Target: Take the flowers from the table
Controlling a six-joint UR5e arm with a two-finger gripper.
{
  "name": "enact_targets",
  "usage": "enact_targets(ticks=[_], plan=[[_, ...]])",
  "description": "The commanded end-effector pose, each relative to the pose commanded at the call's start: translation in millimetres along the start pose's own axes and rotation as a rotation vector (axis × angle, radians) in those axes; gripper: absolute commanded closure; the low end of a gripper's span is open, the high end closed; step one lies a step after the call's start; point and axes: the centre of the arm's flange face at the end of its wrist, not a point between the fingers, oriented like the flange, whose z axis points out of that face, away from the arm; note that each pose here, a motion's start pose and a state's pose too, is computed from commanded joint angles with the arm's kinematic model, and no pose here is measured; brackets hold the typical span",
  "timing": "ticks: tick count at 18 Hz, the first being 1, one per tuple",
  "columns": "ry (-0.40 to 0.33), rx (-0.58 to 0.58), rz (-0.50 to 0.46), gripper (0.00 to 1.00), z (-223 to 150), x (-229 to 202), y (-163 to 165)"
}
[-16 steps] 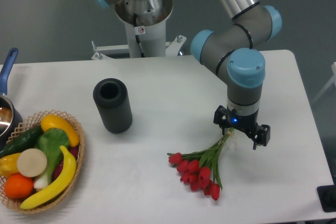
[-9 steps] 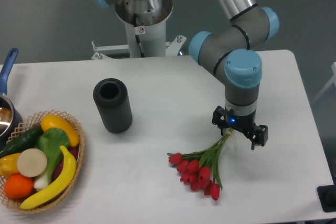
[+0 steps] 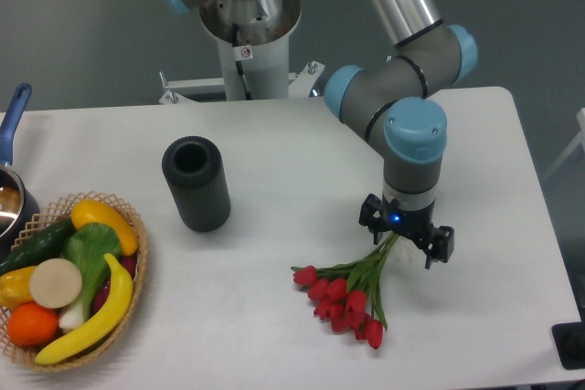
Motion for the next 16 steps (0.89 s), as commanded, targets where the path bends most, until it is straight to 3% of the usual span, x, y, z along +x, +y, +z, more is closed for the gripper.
enact_targets(ticks=[10, 13, 15, 16], plan=[[0.039, -0.010, 0.034, 0.01, 25, 18, -20], [0.042, -0.014, 0.034, 0.37, 28, 19, -19], [0.041, -0.016, 0.026, 0.42, 30, 16, -21], [0.042, -0.015, 0.012, 0.53, 31, 16, -21]])
